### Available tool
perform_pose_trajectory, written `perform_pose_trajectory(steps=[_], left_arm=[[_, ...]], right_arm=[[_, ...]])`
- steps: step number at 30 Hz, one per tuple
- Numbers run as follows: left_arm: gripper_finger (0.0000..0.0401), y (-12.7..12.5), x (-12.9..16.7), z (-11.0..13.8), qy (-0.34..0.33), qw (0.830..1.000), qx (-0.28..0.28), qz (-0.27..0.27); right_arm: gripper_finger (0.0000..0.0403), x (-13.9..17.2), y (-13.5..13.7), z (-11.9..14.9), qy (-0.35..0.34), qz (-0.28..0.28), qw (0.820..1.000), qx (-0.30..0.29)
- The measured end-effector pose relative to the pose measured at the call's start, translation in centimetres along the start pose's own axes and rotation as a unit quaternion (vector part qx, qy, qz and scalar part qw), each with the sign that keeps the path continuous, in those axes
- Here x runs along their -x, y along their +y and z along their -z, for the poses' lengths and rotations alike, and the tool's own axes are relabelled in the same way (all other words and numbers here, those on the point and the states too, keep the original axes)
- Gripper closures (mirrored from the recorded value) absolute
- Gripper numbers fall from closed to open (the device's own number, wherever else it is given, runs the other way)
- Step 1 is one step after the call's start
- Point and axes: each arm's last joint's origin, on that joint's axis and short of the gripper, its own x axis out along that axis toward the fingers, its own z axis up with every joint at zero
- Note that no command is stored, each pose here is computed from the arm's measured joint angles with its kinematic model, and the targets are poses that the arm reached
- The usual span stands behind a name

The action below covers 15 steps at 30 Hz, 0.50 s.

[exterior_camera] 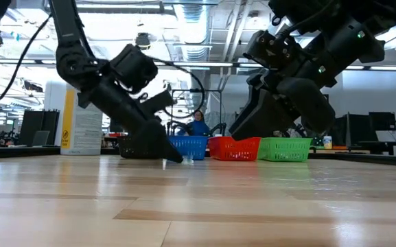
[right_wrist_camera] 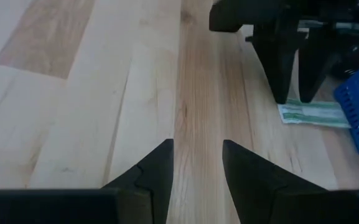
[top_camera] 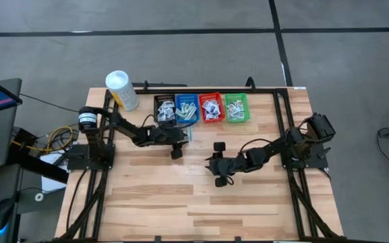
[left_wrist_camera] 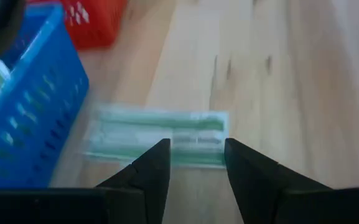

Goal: Pick & Place First Aid Supplies
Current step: Put the green pad into the blue bin

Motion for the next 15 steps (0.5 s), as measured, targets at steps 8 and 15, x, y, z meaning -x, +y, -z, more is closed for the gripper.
perform_pose_trajectory(steps=[8,15], left_arm=[[0.0253,0.2,-1.3,1.1,-0.002,1.000,0.014,0.010],[0.0274,-0.1,-1.3,1.2,-0.001,1.000,0.016,0.024]], right_arm=[[0.0272,0.0,0.0,0.0,0.000,0.001,1.000,0.000],[0.0272,0.0,0.0,0.0,0.000,0.001,1.000,-0.001]])
